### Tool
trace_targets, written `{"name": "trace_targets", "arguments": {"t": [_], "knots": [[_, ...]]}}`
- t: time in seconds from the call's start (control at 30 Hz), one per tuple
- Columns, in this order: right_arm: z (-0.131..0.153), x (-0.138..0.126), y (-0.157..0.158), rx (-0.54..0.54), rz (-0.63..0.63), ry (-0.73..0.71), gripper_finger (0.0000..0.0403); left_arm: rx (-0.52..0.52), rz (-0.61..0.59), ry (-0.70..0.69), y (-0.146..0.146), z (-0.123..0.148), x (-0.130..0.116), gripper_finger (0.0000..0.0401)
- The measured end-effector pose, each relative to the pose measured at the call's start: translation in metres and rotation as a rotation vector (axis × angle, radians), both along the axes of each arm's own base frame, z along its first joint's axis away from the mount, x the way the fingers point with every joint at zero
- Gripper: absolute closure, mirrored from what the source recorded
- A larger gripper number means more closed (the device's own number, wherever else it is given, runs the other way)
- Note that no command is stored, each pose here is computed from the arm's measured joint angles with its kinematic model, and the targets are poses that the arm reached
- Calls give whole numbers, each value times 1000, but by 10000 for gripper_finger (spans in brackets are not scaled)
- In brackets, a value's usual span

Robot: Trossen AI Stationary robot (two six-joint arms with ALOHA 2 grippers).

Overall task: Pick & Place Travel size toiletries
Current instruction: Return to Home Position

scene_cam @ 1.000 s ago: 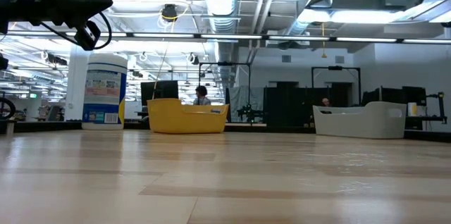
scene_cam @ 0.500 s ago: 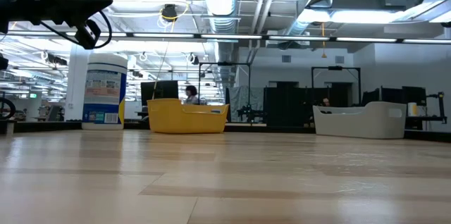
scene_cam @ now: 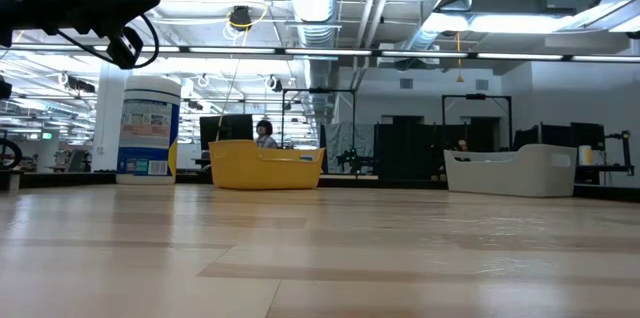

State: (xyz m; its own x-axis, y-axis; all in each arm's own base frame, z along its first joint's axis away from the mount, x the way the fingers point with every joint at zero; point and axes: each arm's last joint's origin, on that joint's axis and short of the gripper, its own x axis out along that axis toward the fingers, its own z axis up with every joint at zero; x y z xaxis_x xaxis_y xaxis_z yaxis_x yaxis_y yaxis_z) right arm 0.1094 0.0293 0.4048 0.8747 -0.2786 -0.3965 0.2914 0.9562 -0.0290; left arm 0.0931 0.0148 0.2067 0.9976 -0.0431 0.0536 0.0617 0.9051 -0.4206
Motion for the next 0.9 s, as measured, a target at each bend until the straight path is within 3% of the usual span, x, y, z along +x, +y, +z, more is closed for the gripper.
{"name": "trace_targets", "arguments": {"t": [0.27,0.4,0.53,0.7,0.9], "knots": [[-89,-19,-13,110,-16,-228,399,0,0,0,0,0,0,400],[-129,-25,-14,225,23,-350,401,0,0,0,0,0,0,400],[-162,-25,-13,224,71,-414,402,1,0,0,0,0,0,400],[-199,-25,-11,222,110,-388,403,1,-1,0,0,0,0,400],[-224,-24,-10,225,129,-379,403,1,-1,0,0,0,0,400]]}}
